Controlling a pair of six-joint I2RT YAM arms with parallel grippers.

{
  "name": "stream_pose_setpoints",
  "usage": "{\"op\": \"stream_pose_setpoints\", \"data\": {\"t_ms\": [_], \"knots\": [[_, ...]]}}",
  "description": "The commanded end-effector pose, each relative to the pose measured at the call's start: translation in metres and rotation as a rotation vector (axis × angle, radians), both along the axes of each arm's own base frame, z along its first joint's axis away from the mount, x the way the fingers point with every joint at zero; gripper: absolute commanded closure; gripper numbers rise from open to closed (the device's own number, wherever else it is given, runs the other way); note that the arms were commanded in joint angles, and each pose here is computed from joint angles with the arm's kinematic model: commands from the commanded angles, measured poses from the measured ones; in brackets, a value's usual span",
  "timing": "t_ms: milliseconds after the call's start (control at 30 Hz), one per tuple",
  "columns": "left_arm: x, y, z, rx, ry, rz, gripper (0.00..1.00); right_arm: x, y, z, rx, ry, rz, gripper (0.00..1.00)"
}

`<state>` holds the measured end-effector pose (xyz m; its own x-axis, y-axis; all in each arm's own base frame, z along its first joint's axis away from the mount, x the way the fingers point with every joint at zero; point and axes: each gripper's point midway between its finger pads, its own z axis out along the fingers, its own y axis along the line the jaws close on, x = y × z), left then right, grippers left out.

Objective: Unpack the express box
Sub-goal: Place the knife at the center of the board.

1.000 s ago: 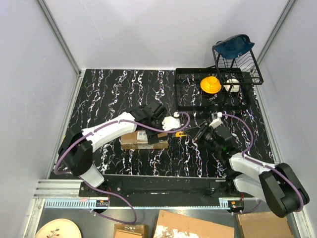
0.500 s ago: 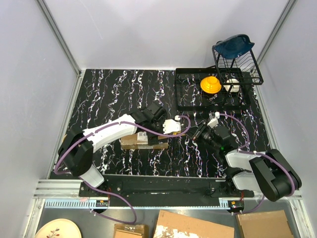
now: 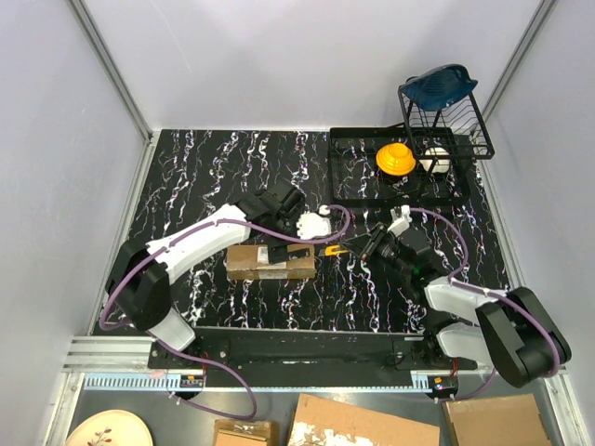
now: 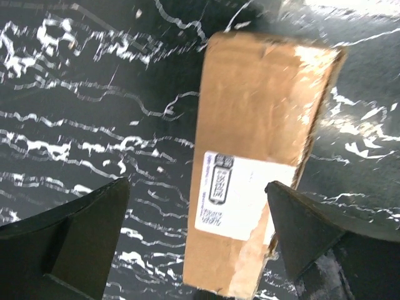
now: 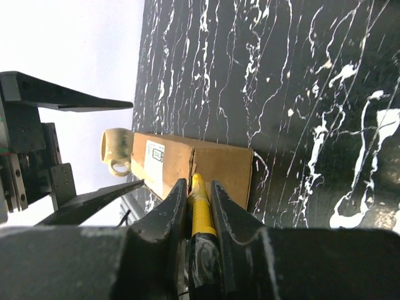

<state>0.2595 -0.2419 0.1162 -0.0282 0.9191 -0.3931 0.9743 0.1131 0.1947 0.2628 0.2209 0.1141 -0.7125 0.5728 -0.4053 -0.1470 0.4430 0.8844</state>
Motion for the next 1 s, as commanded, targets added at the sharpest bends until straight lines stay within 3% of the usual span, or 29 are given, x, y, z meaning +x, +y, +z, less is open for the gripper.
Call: {"op": "stream_pose_setpoints", "data": {"t_ms": [0, 300, 733, 867, 967], "knots": [[0.017, 0.027, 0.015, 0.029, -0.123, 0.072, 0.01, 0.015, -0.019, 0.003, -0.147, -0.038, -0.075, 1.00], [0.025, 0.064, -0.008, 0.111, -0.221, 0.074, 0.03, 0.027, -0.031, -0.003, -0.218, -0.014, -0.116, 1.00], [0.006, 0.059, 0.002, 0.064, -0.116, 0.049, 0.04, 0.045, -0.045, -0.011, -0.188, 0.053, -0.161, 1.00], [0.000, 0.060, 0.003, 0.076, -0.068, 0.065, 0.05, 0.054, -0.040, -0.011, -0.197, 0.071, -0.133, 0.86], [-0.003, 0.058, 0.000, 0.080, -0.021, 0.086, 0.07, 0.056, -0.042, -0.012, -0.222, 0.083, -0.138, 0.82]]}}
